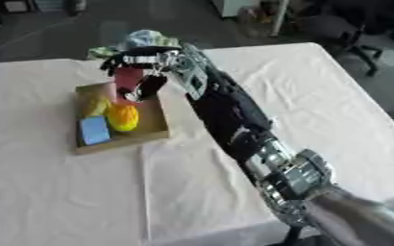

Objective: Pick up objects on the table and place them in the box.

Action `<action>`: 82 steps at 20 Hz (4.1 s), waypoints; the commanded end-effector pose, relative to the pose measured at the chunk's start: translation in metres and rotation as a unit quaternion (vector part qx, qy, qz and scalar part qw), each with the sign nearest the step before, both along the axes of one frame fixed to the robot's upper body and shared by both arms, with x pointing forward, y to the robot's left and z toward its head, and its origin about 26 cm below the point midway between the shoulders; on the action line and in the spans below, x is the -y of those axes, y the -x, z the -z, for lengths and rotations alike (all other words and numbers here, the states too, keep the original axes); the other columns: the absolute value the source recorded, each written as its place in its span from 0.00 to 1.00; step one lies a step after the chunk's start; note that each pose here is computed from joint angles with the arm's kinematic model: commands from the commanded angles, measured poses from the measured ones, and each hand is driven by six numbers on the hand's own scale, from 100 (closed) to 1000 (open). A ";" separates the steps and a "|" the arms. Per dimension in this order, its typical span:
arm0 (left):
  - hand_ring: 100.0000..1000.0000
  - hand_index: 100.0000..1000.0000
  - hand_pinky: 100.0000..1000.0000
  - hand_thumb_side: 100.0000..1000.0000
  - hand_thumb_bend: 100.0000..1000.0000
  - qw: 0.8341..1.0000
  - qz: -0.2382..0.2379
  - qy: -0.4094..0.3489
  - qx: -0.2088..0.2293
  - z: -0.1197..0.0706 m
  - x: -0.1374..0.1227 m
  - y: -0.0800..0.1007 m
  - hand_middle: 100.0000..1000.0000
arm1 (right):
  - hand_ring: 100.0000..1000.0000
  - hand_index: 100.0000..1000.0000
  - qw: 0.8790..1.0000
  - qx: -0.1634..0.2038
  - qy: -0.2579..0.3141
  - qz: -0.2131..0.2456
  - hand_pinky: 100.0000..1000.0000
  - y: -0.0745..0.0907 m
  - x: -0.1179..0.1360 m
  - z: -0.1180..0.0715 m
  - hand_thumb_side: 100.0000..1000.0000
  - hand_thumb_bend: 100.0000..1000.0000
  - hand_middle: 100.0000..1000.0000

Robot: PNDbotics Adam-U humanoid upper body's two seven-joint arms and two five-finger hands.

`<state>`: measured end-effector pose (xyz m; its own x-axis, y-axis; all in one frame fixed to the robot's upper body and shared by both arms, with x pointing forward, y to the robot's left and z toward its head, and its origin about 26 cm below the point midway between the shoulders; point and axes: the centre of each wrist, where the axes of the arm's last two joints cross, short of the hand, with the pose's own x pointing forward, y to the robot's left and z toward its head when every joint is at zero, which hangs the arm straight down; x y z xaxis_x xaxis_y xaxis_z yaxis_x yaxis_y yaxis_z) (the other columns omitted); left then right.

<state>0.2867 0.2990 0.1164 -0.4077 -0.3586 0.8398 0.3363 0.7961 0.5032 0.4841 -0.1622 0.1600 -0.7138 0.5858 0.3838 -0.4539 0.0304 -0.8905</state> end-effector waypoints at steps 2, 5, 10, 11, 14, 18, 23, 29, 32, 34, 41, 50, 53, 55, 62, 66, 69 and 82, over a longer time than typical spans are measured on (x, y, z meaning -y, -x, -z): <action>0.50 0.78 0.71 0.93 0.00 1.000 -0.001 -0.006 0.010 -0.007 -0.002 0.000 0.53 | 0.63 0.97 1.000 -0.003 0.010 0.025 0.67 -0.004 0.010 -0.005 0.04 0.00 0.84; 0.50 0.78 0.71 0.94 0.00 1.000 0.000 -0.007 0.011 -0.007 -0.002 -0.001 0.53 | 0.63 0.97 0.998 0.015 -0.009 0.055 0.67 -0.005 0.010 -0.003 0.01 0.00 0.84; 0.50 0.78 0.71 0.94 0.00 1.000 0.007 -0.007 0.013 -0.009 0.001 -0.002 0.53 | 0.63 0.97 0.994 0.062 -0.049 0.076 0.68 -0.007 0.000 -0.017 0.00 0.00 0.83; 0.50 0.78 0.71 0.94 0.00 1.000 0.010 -0.007 0.013 -0.009 0.001 -0.003 0.53 | 0.63 0.97 0.993 0.070 -0.055 0.081 0.68 -0.008 -0.001 -0.021 0.00 0.00 0.83; 0.50 0.78 0.71 0.94 0.00 1.000 0.017 -0.008 0.014 -0.010 0.004 -0.004 0.53 | 0.63 0.96 0.988 0.080 -0.070 0.112 0.69 -0.010 -0.001 -0.022 0.00 0.00 0.83; 0.50 0.78 0.71 0.94 0.00 1.000 0.024 -0.007 0.017 -0.013 0.006 -0.005 0.53 | 0.65 0.96 0.979 0.075 -0.071 0.177 0.69 -0.013 0.009 -0.004 0.00 0.00 0.83; 0.50 0.78 0.71 0.94 0.00 1.000 0.019 -0.011 0.019 -0.014 0.004 -0.004 0.53 | 0.65 0.96 0.952 0.088 -0.097 0.278 0.70 -0.016 0.032 0.018 0.00 0.00 0.82; 0.50 0.78 0.71 0.94 0.00 1.000 0.021 -0.011 0.016 -0.012 0.004 -0.004 0.53 | 0.71 0.97 0.949 0.073 -0.100 0.291 0.72 -0.015 0.036 0.035 0.27 0.00 0.83; 0.50 0.78 0.71 0.94 0.00 1.000 0.019 -0.012 0.015 -0.012 0.003 -0.004 0.53 | 0.76 0.98 0.958 0.058 -0.087 0.268 0.76 -0.015 0.035 0.036 0.48 0.00 0.84; 0.50 0.78 0.71 0.94 0.00 1.000 0.017 -0.012 0.014 -0.011 0.003 -0.004 0.53 | 0.87 0.99 0.962 0.054 -0.075 0.256 0.84 -0.015 0.034 0.034 0.68 0.00 0.88; 0.50 0.78 0.71 0.94 0.00 1.000 0.015 -0.013 0.011 -0.010 0.002 -0.003 0.53 | 1.00 1.00 0.965 0.082 -0.058 0.244 1.00 -0.016 0.038 0.016 0.74 0.00 0.99; 0.50 0.78 0.71 0.94 0.00 1.000 0.009 -0.016 0.004 -0.006 -0.001 -0.002 0.53 | 1.00 1.00 0.954 0.167 -0.059 0.242 1.00 -0.015 0.051 -0.014 0.66 0.00 0.99; 0.50 0.78 0.71 0.94 0.00 1.000 0.004 -0.015 0.001 -0.004 -0.003 0.000 0.53 | 0.96 1.00 0.944 0.205 -0.101 0.237 0.96 -0.013 0.060 -0.026 0.60 0.00 0.95; 0.50 0.78 0.71 0.94 0.00 1.000 -0.001 -0.013 -0.002 -0.002 -0.004 0.001 0.53 | 0.92 1.00 0.938 0.230 -0.127 0.225 0.91 -0.009 0.070 -0.035 0.52 0.00 0.92; 0.50 0.78 0.71 0.93 0.00 0.999 -0.032 -0.002 -0.008 0.005 -0.011 0.005 0.54 | 0.82 1.00 0.909 0.259 -0.247 0.214 0.82 0.034 0.135 -0.038 0.38 0.00 0.87; 0.50 0.77 0.71 0.93 0.00 0.999 -0.049 0.004 -0.010 0.010 -0.014 0.008 0.54 | 0.73 0.99 0.886 0.222 -0.325 0.247 0.76 0.074 0.166 -0.010 0.38 0.00 0.80; 0.51 0.77 0.71 0.92 0.00 0.998 -0.061 0.016 -0.011 0.013 -0.014 0.010 0.54 | 0.69 0.98 0.863 0.188 -0.374 0.283 0.73 0.102 0.174 0.020 0.44 0.00 0.77; 0.55 0.77 0.73 0.95 0.00 0.991 -0.098 0.086 -0.018 0.039 -0.006 0.026 0.57 | 0.59 0.89 0.751 0.093 -0.507 0.412 0.68 0.185 0.151 0.117 0.62 0.00 0.66</action>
